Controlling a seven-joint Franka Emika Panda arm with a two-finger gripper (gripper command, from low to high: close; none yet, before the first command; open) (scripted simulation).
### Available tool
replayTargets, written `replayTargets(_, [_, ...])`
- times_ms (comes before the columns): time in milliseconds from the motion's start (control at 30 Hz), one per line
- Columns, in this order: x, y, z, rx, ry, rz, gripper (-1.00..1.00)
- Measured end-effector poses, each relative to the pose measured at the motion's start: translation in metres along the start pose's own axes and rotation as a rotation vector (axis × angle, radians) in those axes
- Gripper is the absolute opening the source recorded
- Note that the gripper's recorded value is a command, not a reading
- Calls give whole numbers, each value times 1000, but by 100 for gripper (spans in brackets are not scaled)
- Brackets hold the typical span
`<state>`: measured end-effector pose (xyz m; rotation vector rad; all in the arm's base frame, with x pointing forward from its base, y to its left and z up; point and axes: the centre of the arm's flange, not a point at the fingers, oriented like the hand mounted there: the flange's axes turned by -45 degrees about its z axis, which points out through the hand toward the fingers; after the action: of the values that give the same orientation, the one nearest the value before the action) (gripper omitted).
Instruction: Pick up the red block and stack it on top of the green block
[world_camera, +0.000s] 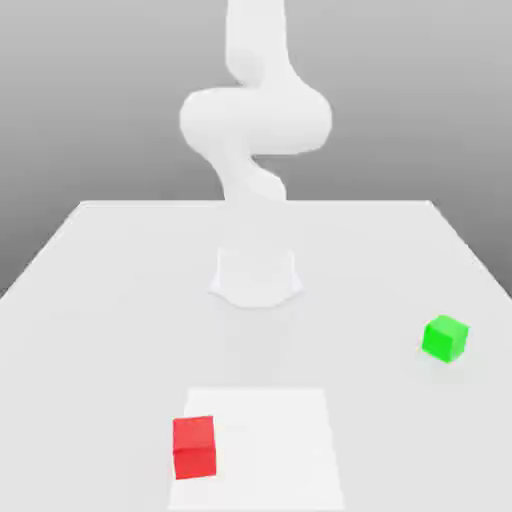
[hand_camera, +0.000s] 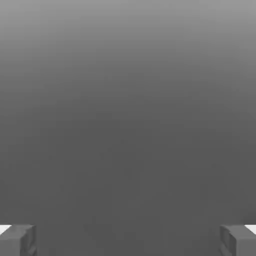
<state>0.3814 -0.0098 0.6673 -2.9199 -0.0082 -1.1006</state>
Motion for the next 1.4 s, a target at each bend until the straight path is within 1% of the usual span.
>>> replayTargets(200, [-31,22,131,38,-192,-27,0])
replayTargets(400, [-92,39,241,54,-378,-55,0])
replayTargets(567, [-162,53,314,51,-532,-83,0])
replayTargets(733, [-243,71,367,32,-685,-114,0])
replayTargets(767, [-256,73,375,29,-703,-121,0])
replayTargets(933, [-299,75,419,28,-720,-128,0])
replayTargets(967, [-304,75,424,28,-721,-127,-100])
replayTargets(1200, [-304,75,423,28,-722,-127,-100])
replayTargets(1367, [-270,74,385,28,-721,-127,-100])
replayTargets(1400, [-265,61,379,43,-721,-152,-100])
